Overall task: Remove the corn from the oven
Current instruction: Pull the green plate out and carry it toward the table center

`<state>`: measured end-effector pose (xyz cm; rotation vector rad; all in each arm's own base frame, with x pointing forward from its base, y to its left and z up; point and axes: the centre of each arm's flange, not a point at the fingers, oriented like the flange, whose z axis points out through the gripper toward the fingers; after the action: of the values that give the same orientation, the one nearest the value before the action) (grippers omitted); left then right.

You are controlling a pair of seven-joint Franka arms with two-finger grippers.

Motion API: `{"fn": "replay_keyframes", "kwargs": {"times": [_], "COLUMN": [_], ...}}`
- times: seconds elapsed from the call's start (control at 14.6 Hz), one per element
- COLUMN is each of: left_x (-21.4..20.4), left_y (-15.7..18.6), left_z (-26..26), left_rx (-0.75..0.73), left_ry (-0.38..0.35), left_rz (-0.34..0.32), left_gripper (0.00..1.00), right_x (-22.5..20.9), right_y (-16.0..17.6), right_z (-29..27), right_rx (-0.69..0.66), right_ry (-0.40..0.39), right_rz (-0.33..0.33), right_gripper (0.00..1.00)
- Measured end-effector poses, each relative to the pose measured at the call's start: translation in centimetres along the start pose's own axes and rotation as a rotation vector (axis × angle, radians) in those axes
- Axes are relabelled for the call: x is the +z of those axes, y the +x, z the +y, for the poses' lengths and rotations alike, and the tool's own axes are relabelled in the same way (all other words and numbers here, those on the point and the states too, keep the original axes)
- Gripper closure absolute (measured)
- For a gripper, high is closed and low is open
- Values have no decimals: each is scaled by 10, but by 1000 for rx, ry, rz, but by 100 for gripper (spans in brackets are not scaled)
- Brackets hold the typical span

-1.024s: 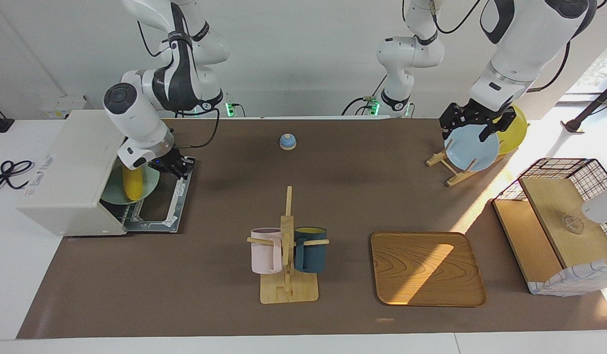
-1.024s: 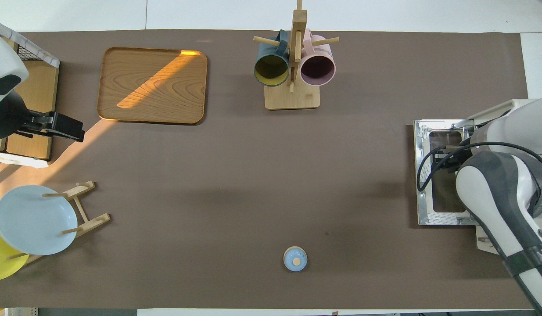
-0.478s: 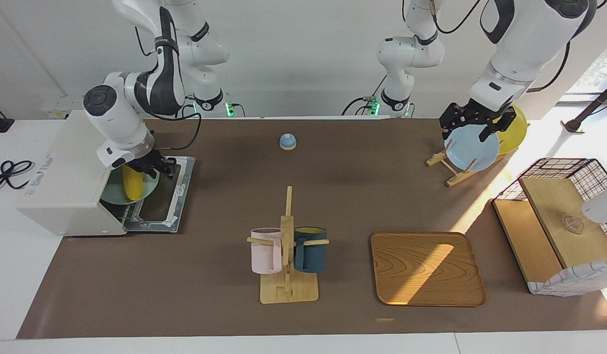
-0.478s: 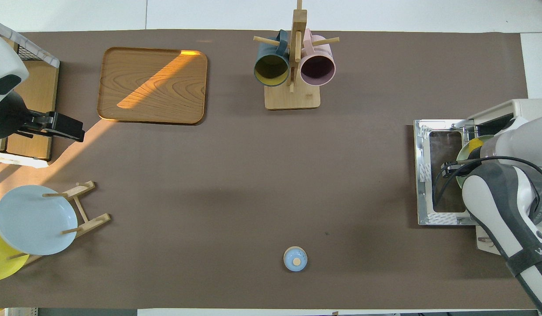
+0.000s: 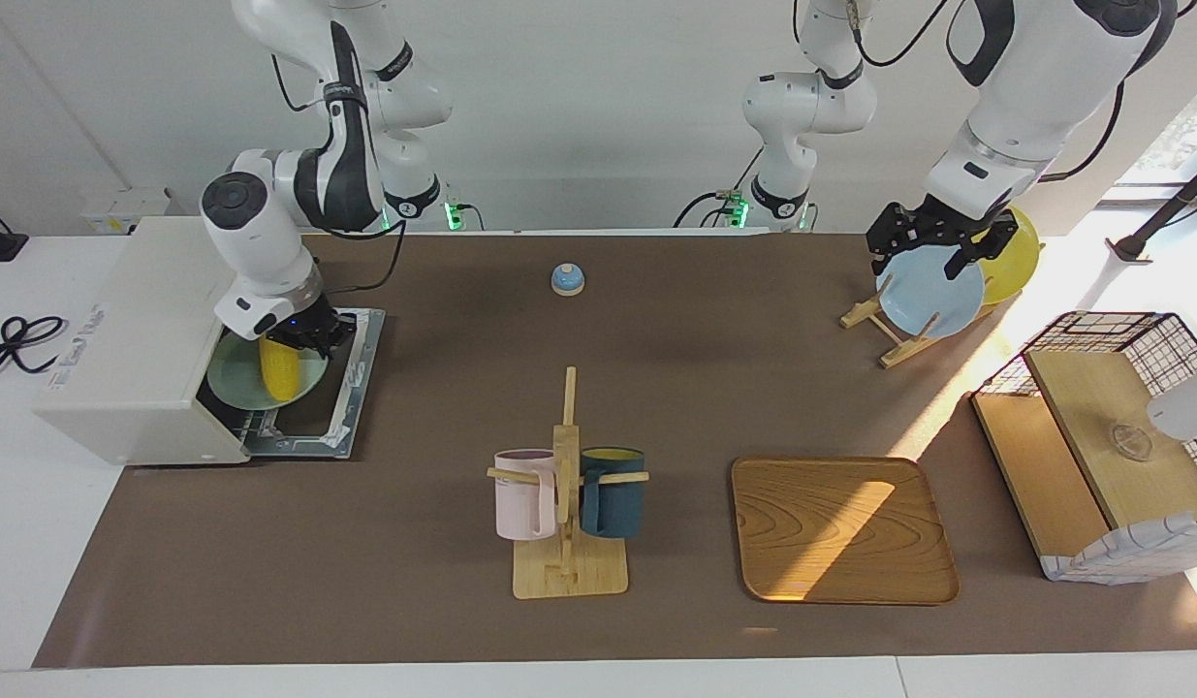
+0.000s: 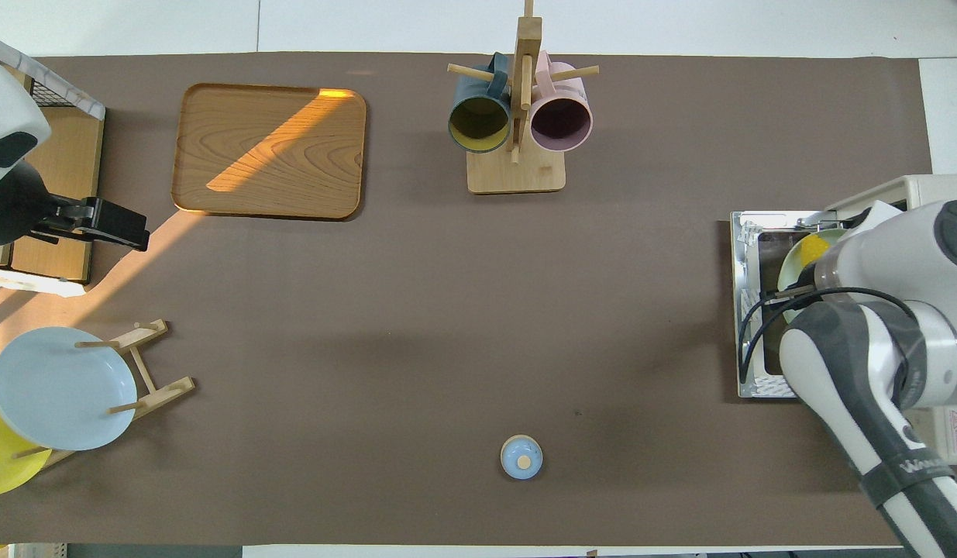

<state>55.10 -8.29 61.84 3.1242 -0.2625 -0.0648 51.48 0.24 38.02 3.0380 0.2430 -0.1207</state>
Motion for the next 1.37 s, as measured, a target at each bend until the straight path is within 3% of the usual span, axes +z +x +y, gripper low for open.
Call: {"fn": "replay_keyframes", "kwargs": {"times": [0.34, 0.68, 0.89, 1.09, 1.16, 1.37], "left_x": [0, 0, 0, 0, 0, -1], "left_y": [0, 0, 0, 0, 0, 1], "left_z": [0, 0, 0, 0, 0, 0], "left_rx": [0, 0, 0, 0, 0, 0], "left_ry": [0, 0, 0, 0, 0, 0], "left_rz": [-1, -1, -1, 1, 2, 6], "left_gripper": [0, 0, 0, 0, 0, 0], "right_x": [-54, -53, -21, -8, -10, -22], "right_y": [45, 64, 78, 92, 96, 104], "right_z": [-157, -321, -387, -388, -384, -381], "right_rx": [77, 224, 307, 415, 435, 450], "right_ry": [-59, -100, -19, 76, 99, 140], "right_rz": [-10, 10, 17, 14, 17, 58], "right_gripper": [97, 97, 97, 97, 92, 63]}}
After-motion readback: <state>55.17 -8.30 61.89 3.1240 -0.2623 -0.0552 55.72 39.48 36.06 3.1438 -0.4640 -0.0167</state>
